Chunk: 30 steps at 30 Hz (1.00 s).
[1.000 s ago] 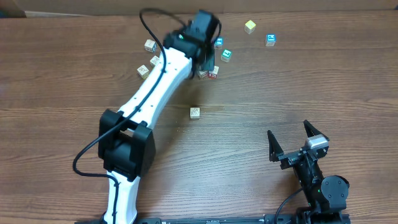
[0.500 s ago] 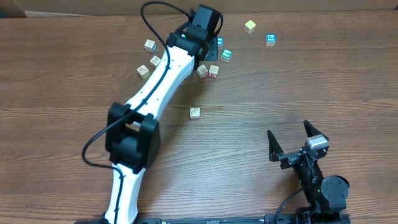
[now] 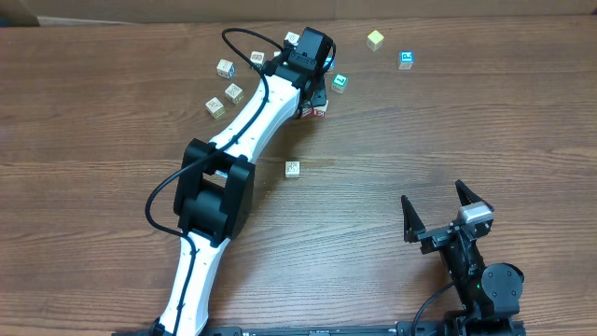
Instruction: Form a circle
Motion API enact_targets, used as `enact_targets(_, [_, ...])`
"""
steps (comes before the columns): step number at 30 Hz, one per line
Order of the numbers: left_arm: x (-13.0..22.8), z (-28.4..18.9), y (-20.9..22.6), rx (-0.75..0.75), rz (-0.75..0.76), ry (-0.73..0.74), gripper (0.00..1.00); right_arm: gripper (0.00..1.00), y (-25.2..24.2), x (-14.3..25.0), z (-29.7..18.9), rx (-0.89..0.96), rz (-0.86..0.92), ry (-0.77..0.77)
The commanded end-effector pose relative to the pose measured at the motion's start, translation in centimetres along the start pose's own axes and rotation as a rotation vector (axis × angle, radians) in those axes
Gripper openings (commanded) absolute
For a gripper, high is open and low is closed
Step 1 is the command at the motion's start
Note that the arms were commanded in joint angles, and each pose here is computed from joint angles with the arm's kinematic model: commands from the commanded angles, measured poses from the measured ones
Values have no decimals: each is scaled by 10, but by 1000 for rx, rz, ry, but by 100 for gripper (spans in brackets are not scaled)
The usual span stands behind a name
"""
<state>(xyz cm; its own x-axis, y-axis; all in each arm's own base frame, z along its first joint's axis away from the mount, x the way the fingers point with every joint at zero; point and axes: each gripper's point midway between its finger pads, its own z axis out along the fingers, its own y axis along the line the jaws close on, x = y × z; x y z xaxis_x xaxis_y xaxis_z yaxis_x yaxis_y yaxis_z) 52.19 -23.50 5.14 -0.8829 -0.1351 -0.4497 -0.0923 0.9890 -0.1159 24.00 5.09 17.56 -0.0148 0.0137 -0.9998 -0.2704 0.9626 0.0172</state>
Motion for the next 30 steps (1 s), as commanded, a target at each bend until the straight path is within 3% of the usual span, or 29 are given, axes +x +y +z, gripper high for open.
enact_targets(1, [17, 27, 9, -44, -30, 42, 54, 100, 0, 1, 0, 1, 5, -5])
enact_targets(12, [18, 29, 17, -59, -36, 58, 35, 100, 0, 1, 0, 1, 5, -5])
enact_targets(19, [16, 24, 16, -52, -37, 54, 31, 100, 0, 1, 0, 1, 5, -5])
enact_targets(30, [-7, -57, 17, -36, -10, 27, 26, 100, 0, 1, 0, 1, 5, -5])
